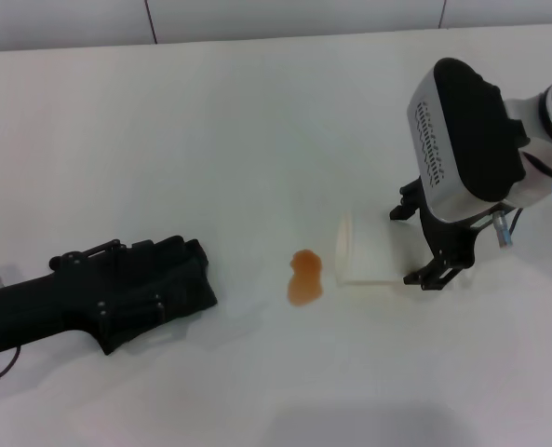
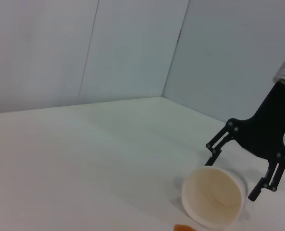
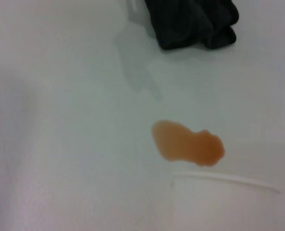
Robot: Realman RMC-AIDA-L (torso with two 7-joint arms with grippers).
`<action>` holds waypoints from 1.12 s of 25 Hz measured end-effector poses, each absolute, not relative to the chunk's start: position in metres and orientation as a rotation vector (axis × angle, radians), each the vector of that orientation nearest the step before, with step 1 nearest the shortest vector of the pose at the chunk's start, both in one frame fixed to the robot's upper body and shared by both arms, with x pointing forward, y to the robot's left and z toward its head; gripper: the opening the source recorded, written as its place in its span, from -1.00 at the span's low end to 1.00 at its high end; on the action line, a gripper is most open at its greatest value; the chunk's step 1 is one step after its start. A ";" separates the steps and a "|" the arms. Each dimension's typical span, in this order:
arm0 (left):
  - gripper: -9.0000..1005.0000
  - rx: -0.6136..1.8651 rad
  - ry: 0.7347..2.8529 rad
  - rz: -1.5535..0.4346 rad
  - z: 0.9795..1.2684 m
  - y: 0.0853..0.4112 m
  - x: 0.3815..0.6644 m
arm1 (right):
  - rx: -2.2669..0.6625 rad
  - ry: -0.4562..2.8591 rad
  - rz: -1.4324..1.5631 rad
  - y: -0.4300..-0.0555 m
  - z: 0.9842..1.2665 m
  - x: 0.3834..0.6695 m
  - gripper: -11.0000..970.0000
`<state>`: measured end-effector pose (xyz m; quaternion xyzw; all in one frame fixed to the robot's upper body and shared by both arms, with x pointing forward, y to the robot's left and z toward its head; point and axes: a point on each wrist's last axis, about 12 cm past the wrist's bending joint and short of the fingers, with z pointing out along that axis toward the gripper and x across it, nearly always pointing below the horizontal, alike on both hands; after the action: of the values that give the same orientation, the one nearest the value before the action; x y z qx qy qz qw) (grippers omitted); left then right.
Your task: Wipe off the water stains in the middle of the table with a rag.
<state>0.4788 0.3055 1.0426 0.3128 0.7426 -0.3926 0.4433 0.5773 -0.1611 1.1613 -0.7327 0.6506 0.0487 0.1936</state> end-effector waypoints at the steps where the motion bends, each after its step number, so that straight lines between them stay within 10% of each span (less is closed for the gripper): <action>1: 0.71 0.777 1.841 -0.973 1.043 0.305 0.479 | -2.051 1.832 0.140 -0.161 1.160 0.578 0.71; 28: 0.71 0.780 1.839 -0.974 1.043 0.305 0.480 | -1.914 2.004 0.185 -0.161 1.153 0.578 0.71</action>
<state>0.4802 0.3048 1.0434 0.3145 0.7416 -0.3927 0.4438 0.5783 -0.1607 1.1526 -0.6777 0.7096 0.0654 0.1811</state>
